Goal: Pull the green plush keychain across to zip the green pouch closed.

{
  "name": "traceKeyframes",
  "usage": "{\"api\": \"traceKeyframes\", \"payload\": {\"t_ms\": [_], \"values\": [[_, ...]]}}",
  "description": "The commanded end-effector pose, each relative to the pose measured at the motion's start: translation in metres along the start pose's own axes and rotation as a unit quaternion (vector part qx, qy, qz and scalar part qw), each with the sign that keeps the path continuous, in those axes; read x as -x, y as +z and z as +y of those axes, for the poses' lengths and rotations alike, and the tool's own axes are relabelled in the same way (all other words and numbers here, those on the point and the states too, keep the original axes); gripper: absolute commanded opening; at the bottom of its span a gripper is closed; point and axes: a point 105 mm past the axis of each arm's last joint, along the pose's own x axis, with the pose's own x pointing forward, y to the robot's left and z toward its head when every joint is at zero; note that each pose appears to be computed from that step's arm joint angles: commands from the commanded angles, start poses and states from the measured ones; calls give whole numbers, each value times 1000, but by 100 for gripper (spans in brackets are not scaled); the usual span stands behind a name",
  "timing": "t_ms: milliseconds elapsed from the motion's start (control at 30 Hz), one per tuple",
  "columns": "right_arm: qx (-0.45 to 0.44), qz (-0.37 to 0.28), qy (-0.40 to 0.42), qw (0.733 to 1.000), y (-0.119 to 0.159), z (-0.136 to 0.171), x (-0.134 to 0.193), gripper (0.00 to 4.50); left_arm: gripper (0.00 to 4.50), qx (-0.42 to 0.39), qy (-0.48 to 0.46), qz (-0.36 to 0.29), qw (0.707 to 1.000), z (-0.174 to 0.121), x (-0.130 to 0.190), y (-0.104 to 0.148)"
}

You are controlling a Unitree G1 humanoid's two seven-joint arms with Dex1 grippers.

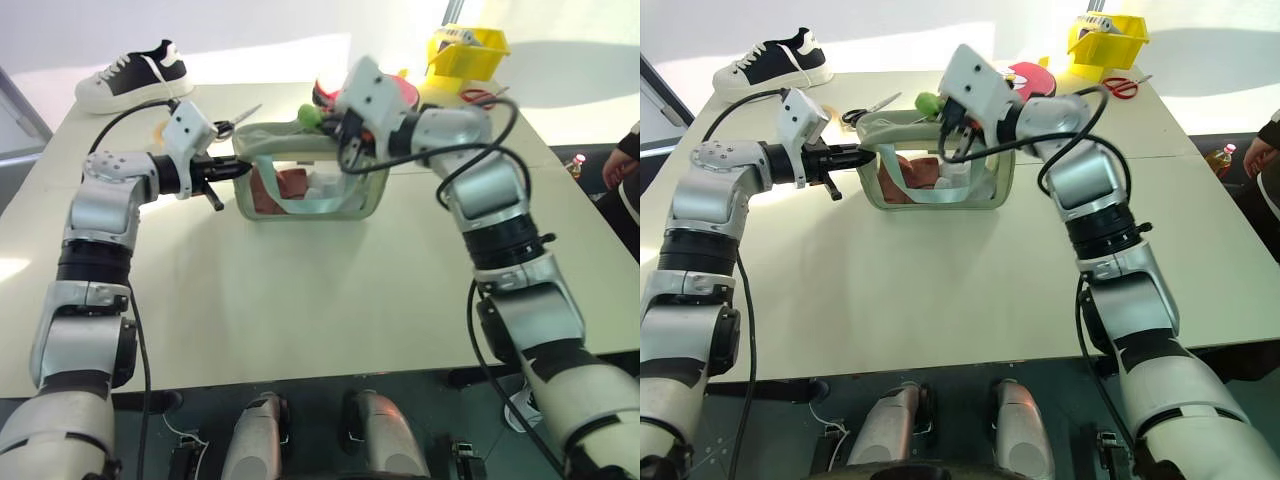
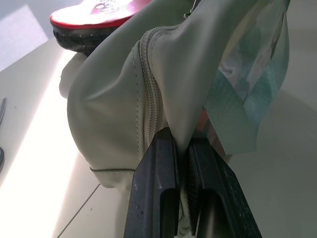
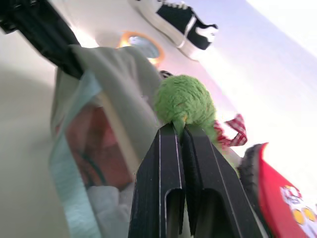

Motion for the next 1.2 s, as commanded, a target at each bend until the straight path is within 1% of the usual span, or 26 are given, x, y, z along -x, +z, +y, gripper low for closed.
{"api": "traceKeyframes", "payload": {"t_ms": [33, 167, 267, 333, 400, 467, 533, 600, 667, 800, 867, 933, 1033, 1067, 1133, 1200], "values": [[15, 1, -91, 996, 5, -44, 24, 4, 0, -23, 5, -26, 999, 3, 3, 18], [90, 99, -141, 981, -45, -66, 48, 4, 0, -25, 7, -24, 999, 4, 3, 17], [219, 206, -163, 940, -89, -77, 70, 4, 0, -25, 7, -23, 999, 4, 3, 17], [258, 247, -160, 920, -114, -76, 78, 4, 0, -25, 6, -22, 999, 4, 4, 18], [268, 266, -151, 914, -136, -65, 79, 4, 0, -25, 5, -22, 999, 3, 3, 18], [254, 272, -133, 919, -157, -45, 74, 4, 0, -25, 5, -22, 999, 3, 3, 19], [200, 260, -105, 939, -175, -10, 61, 4, 0, -25, 4, -21, 999, 4, 3, 19], [142, 249, -79, 955, -187, 22, 47, 4, 0, -25, 3, -21, 999, 3, 2, 19], [88, 242, -64, 964, -195, 46, 36, 4, 0, -24, 2, -22, 999, 3, 1, 20], [-4, 223, -38, 974, -197, 81, 14, 4, 0, -24, -1, -23, 999, 1, -2, 20], [-22, 211, -29, 977, -190, 87, 8, 4, 0, -24, -1, -23, 999, 1, -1, 21], [-43, 193, -26, 980, -180, 84, 6, 4, 0, -25, 1, -23, 999, 2, 0, 21], [-87, 170, -21, 981, -164, 69, 12, 94, 0, -25, 3, -22, 999, 3, 2, 20], [-87, 165, -25, 982, -157, 58, 16, 140, 0, -24, 4, -22, 999, 3, 3, 20], [-84, 162, -30, 983, -150, 47, 22, 233, 0, -22, 4, -22, 1000, 3, 4, 20], [-86, 152, -16, 984, -133, 27, 44, 337, 76, -1, 19, -47, 999, 10, 10, 30]]}}
